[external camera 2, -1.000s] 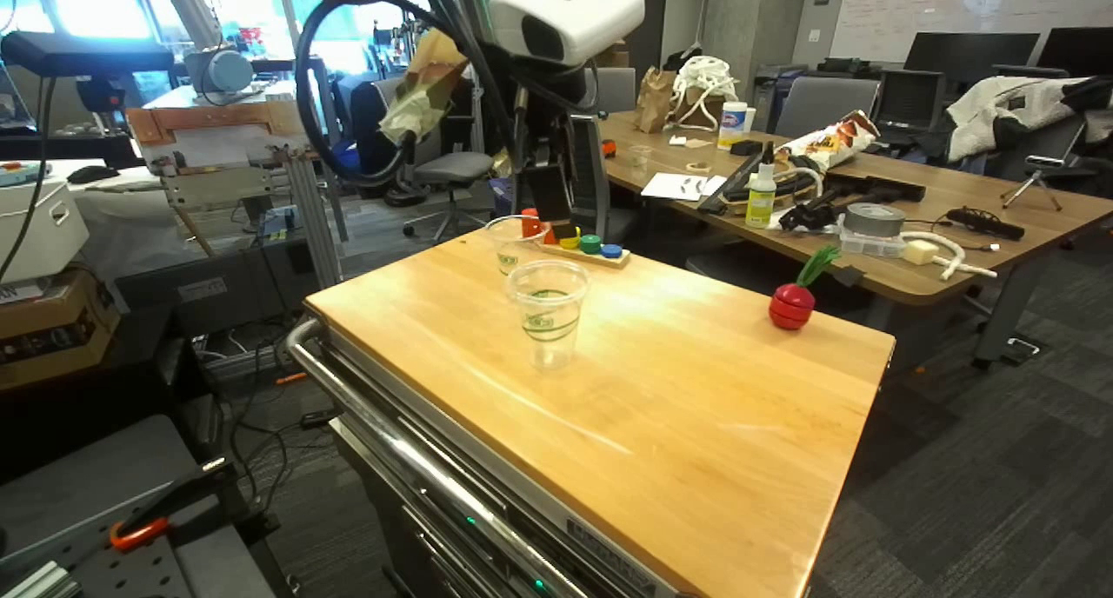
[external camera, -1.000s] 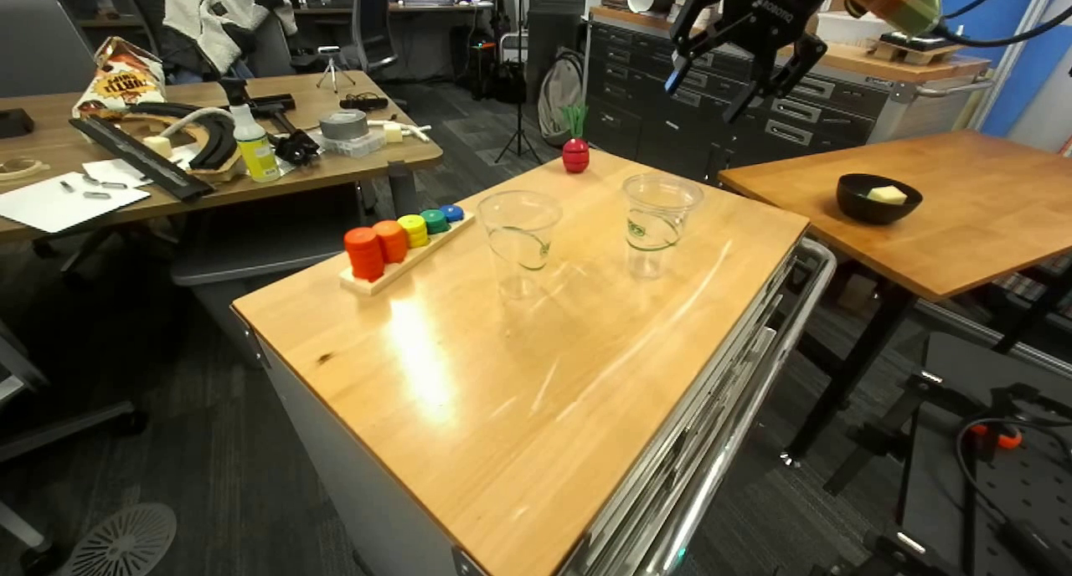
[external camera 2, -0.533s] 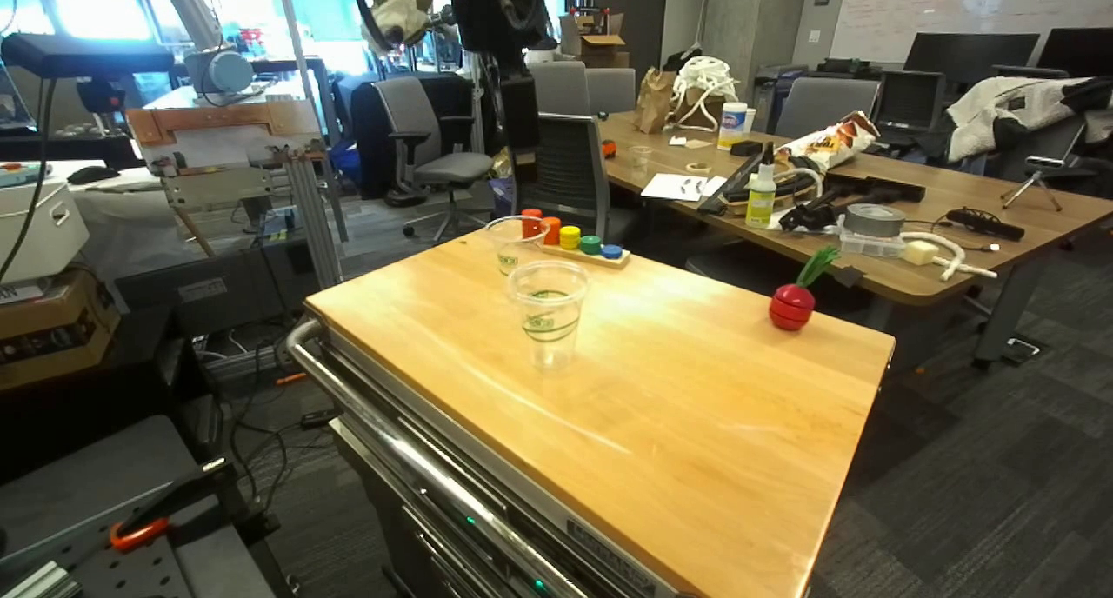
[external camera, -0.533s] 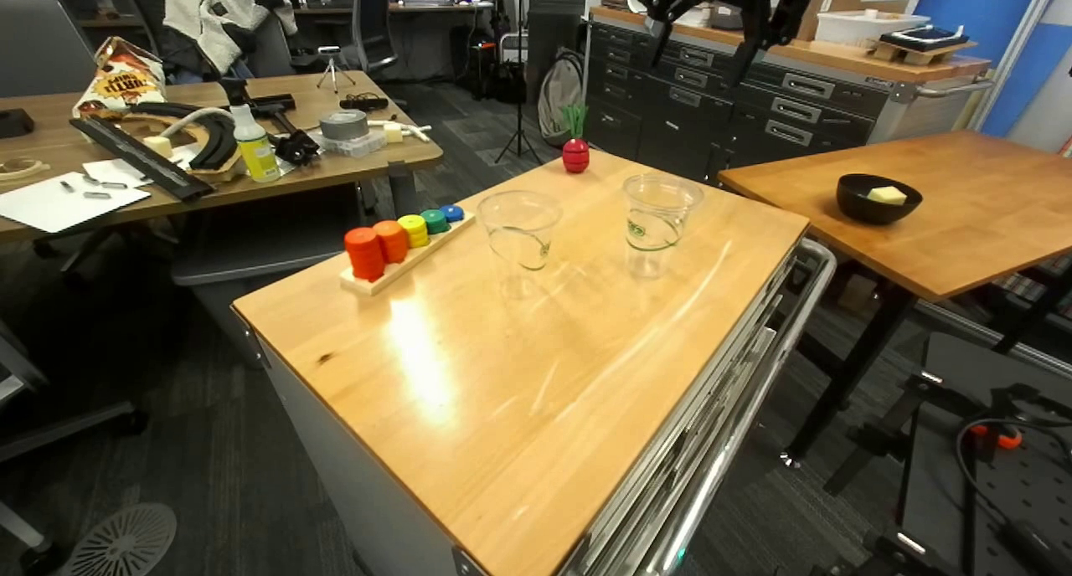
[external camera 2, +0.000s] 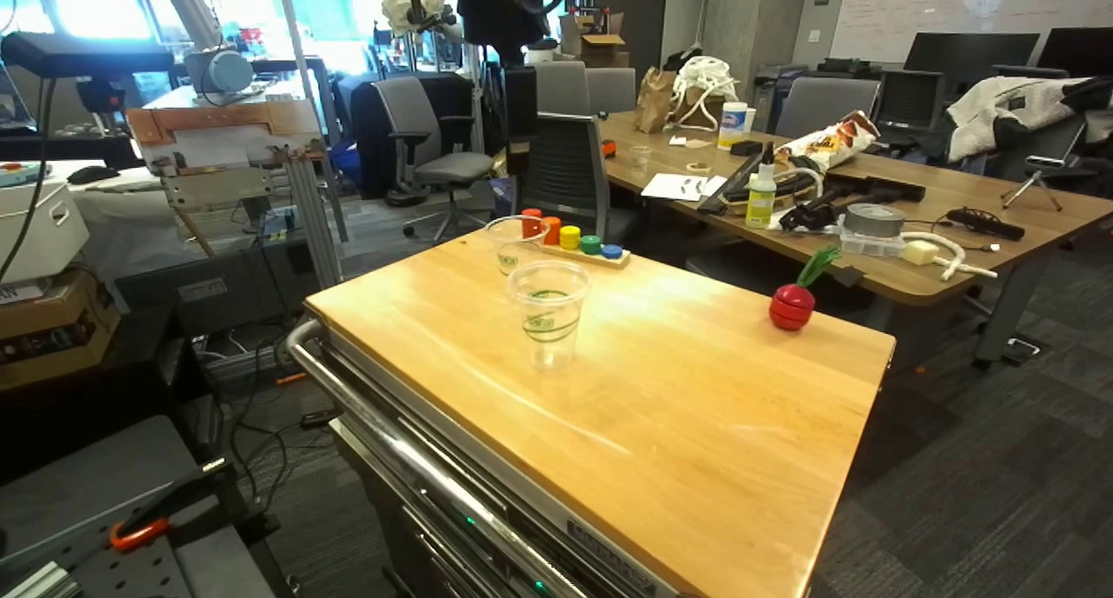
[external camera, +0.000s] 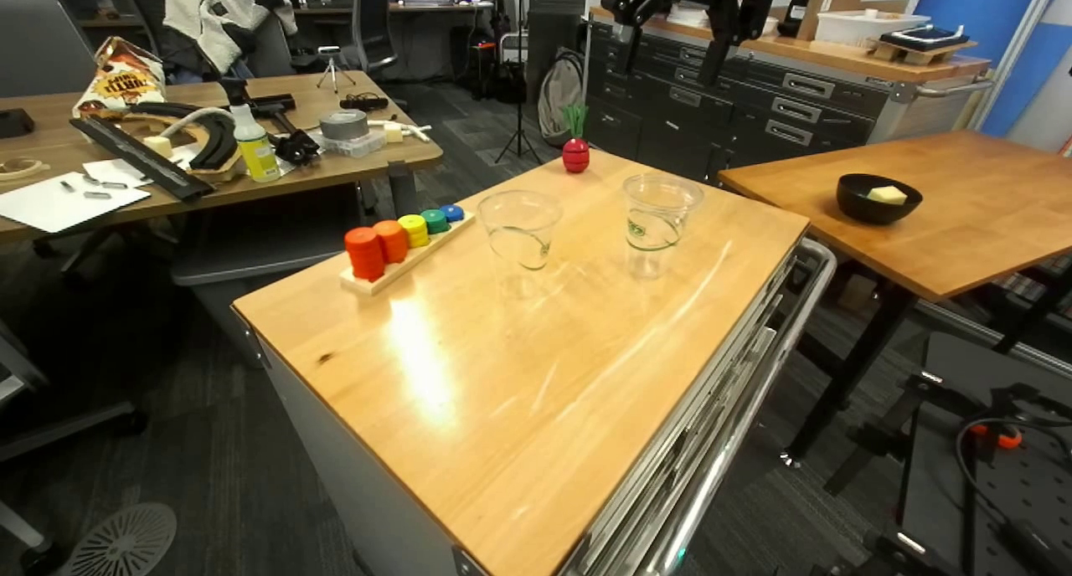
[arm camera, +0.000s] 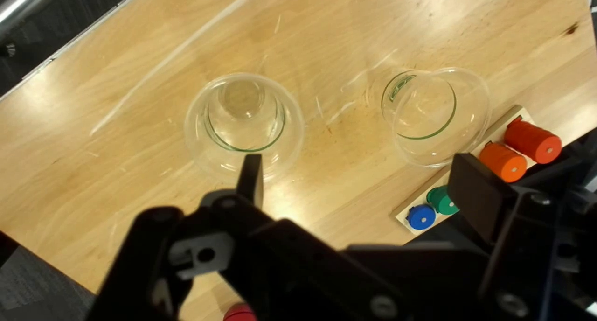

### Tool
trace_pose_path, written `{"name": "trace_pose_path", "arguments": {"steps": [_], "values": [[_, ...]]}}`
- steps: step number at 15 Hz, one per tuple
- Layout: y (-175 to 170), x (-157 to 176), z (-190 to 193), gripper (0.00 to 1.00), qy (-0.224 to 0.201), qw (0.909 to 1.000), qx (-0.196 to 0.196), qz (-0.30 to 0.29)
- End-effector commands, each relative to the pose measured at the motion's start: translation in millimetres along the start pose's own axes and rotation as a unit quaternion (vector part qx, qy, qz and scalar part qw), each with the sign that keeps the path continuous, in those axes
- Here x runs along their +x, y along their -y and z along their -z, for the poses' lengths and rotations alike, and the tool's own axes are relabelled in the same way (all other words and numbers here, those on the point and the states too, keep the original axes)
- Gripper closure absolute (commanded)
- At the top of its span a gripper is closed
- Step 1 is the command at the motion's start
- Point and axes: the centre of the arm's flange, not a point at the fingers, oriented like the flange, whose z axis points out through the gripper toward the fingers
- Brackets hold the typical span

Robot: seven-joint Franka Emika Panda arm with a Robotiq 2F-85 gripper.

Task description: Stack the cups

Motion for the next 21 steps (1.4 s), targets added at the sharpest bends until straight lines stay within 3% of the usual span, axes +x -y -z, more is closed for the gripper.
{"name": "trace_pose_path", "arguments": {"steps": [1,7,10,14,21], "values": [[0.1,0.1,0.2,0.0,0.0,1.0,0.0,0.0],[0.4,0.4,1.1,0.0,0.0,1.0,0.0,0.001],[19.2,28.7,-3.8,0.0,-0.009,0.9997,-0.002,0.024],[49.1,55.6,-37.0,0.0,0.003,0.9983,-0.017,0.055],[93.4,73.1,-101.0,0.0,0.027,0.9924,-0.052,0.108]]}}
